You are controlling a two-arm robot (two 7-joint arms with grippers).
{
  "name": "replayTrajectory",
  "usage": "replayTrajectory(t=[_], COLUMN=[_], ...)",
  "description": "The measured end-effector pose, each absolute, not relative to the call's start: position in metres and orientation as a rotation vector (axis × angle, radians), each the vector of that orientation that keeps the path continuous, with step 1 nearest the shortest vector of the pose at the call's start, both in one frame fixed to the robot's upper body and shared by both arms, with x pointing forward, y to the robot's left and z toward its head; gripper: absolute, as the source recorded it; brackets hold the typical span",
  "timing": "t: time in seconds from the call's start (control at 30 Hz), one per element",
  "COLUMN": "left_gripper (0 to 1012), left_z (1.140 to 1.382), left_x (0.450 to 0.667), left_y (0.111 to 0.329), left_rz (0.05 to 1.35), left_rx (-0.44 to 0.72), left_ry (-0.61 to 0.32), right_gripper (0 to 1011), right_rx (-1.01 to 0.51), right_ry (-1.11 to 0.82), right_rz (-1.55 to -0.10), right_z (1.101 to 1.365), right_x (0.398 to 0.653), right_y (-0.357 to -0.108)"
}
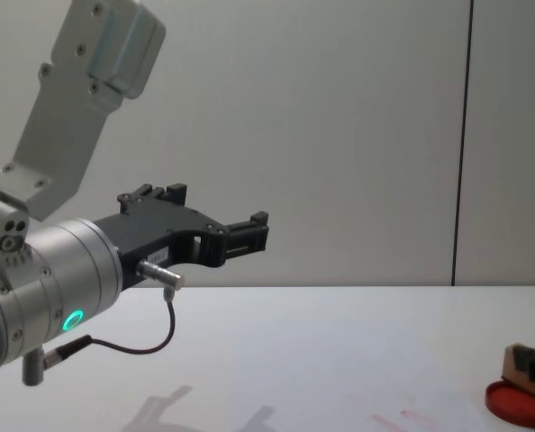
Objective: Use the one hand to pick up the stamp and affix it onto the A4 paper.
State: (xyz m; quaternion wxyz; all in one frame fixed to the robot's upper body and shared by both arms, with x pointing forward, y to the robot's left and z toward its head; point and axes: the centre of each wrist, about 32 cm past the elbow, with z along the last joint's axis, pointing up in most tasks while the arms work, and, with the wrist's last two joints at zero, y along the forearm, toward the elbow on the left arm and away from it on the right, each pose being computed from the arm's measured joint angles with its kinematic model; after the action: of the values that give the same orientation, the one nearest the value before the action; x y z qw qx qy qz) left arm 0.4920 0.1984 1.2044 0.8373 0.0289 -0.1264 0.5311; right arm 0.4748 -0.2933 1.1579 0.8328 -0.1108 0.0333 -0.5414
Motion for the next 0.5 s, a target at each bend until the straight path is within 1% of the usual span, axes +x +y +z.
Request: replayTrajectory(t=[0.13, 0.2, 0.27, 0.4, 0.43, 0.47, 0.5], left_gripper=[993, 993, 993, 993, 993, 993, 993], left_z=[1.2044, 1.2044, 1.2044, 1.2044, 1.2044, 1.2044, 1.2044], left_x=[0.4920, 0.4920, 0.4920, 0.4920, 0.4920, 0.4920, 0.4920], left_y=[0.1984, 0.1984, 0.1984, 0.1984, 0.1984, 0.1984, 0.1984], left_rz=[1.124, 1.124, 1.124, 1.124, 1.124, 1.124, 1.124], left_rx=[0.061, 0.061, 0.061, 0.061, 0.061, 0.061, 0.061], left_ry=[-0.268, -0.268, -0.268, -0.268, -0.268, -0.268, -0.268], right_gripper=[865, 795, 761, 623, 623, 564, 534], right_rx=[-0.245, -0.250, -0.253, -0.258, -0.259, -0.260, -0.261], right_ry=[0.079, 0.082, 0.085, 0.089, 0.090, 0.092, 0.092], right_rz=[-1.142, -1.138, -1.137, -1.132, -1.131, -1.130, -1.130], right_z=[1.1569, 1.1565, 1.1562, 1.1552, 1.1550, 1.1547, 1.1544], right_x=[0.4769, 0.4779, 0.4787, 0.4801, 0.4803, 0.4807, 0.4810], right_y=[-0.2951, -0.2958, -0.2964, -0.2972, -0.2973, -0.2974, -0.2974])
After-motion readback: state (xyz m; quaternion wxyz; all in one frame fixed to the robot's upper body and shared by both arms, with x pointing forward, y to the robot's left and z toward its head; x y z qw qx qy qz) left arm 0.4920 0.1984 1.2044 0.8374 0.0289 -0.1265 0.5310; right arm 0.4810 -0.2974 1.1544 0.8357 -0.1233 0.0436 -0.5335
